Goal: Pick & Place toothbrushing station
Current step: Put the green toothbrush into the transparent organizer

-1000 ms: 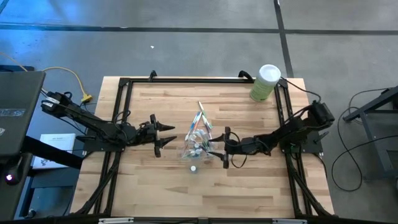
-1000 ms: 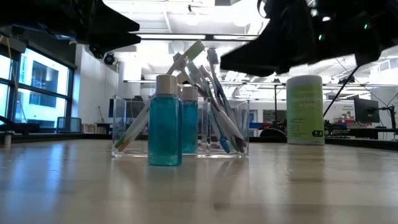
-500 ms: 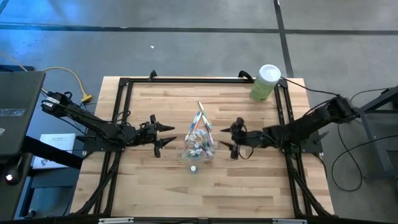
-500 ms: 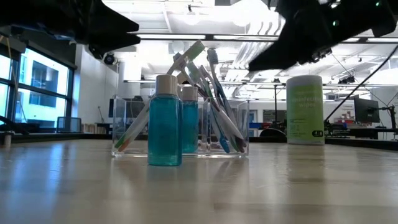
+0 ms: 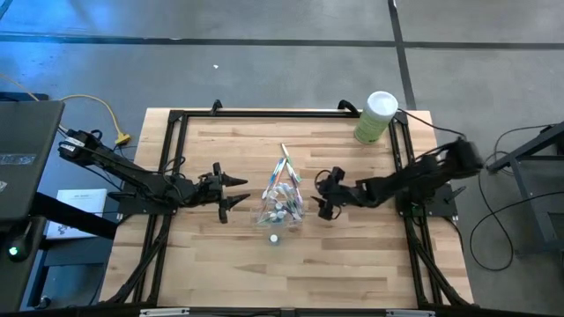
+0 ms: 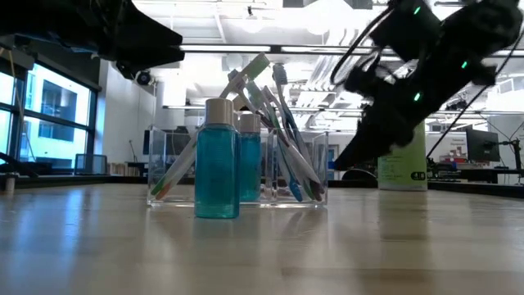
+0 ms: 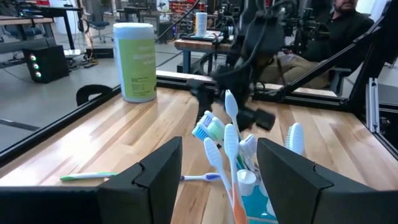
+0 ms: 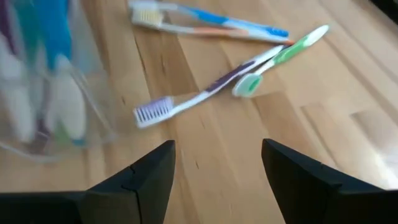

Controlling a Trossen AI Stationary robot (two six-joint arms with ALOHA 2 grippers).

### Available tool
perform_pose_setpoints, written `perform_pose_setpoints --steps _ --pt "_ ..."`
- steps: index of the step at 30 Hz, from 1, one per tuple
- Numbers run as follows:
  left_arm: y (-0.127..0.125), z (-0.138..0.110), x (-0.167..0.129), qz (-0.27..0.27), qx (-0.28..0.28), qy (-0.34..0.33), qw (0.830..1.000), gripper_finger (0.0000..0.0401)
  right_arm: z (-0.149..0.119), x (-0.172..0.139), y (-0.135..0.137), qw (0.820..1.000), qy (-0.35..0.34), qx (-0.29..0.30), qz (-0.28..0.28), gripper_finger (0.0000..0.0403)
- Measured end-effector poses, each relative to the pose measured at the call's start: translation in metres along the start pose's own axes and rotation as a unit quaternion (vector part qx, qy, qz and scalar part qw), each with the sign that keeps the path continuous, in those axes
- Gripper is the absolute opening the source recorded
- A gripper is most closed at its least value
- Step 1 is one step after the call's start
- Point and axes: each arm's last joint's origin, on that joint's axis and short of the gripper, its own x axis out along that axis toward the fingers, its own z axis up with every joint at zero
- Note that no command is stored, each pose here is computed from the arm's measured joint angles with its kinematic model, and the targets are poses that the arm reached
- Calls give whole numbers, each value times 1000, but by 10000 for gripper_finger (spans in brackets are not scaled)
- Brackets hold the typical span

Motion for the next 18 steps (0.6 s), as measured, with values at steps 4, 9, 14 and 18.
perform_pose_setpoints --steps 4,9,14,18 --pt "0 0 0 0 0 0 1000 203 -10 26 1 1000 -7 -10 -10 231" --pt "0 0 0 0 0 0 1000 203 -20 49 -4 999 -22 3 -23 231" --pt "0 -1 0 2 5 6 1000 203 -24 65 -10 998 -47 26 -32 231" --pt "1 -1 0 6 7 6 1000 203 -24 72 -16 997 -68 29 -36 231"
